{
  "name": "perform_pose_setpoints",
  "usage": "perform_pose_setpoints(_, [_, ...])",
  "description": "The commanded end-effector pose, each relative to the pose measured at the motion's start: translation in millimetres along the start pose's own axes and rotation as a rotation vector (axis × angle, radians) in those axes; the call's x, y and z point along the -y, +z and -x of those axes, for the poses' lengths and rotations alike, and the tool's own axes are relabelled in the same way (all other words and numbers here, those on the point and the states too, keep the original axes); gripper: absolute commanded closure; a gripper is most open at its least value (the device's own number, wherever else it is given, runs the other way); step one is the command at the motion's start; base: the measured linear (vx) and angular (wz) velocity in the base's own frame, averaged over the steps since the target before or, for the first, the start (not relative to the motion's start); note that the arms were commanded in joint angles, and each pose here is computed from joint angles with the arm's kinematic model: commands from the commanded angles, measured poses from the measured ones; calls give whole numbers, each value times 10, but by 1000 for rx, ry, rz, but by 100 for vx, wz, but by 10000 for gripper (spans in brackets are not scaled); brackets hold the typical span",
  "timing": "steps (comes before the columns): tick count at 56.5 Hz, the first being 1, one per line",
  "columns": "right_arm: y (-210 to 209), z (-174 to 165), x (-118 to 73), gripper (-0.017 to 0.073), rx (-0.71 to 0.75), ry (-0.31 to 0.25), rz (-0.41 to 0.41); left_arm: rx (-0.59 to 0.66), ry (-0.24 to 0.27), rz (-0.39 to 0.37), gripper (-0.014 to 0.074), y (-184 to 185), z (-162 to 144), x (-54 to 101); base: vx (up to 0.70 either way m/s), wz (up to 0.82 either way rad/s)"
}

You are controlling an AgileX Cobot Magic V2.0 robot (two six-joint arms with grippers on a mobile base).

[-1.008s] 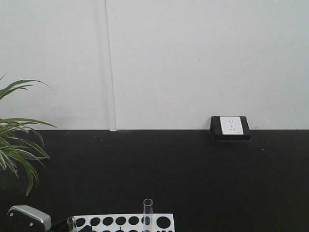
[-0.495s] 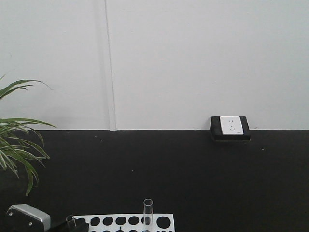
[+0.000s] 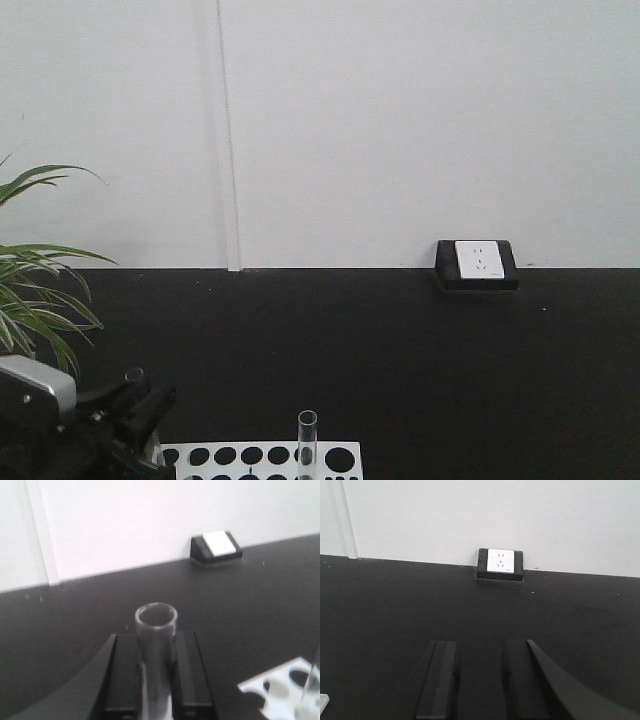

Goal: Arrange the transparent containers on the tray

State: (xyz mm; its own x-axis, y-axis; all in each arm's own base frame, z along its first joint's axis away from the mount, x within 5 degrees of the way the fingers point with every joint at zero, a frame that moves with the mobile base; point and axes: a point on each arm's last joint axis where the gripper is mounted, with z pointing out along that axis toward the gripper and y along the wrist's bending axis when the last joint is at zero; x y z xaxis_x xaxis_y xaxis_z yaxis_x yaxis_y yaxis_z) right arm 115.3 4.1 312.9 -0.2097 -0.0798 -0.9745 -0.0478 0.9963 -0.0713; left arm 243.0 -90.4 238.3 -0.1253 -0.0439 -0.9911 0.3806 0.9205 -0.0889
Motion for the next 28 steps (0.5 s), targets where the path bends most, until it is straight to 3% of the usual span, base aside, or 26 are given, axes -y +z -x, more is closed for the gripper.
perform_pose_setpoints(1, [-18,186,13,242,116,-5,-7,167,0,-15,459,-95,461,56,0,0])
perform_pose_setpoints(21, [85,82,-15,245,74,121,21,180,24,14,459,-715,879,103,0,0])
perform_pose_setpoints(28, [256,-104,-113,245,48,83,77,173,26,24,459,-891,933,111,0,0])
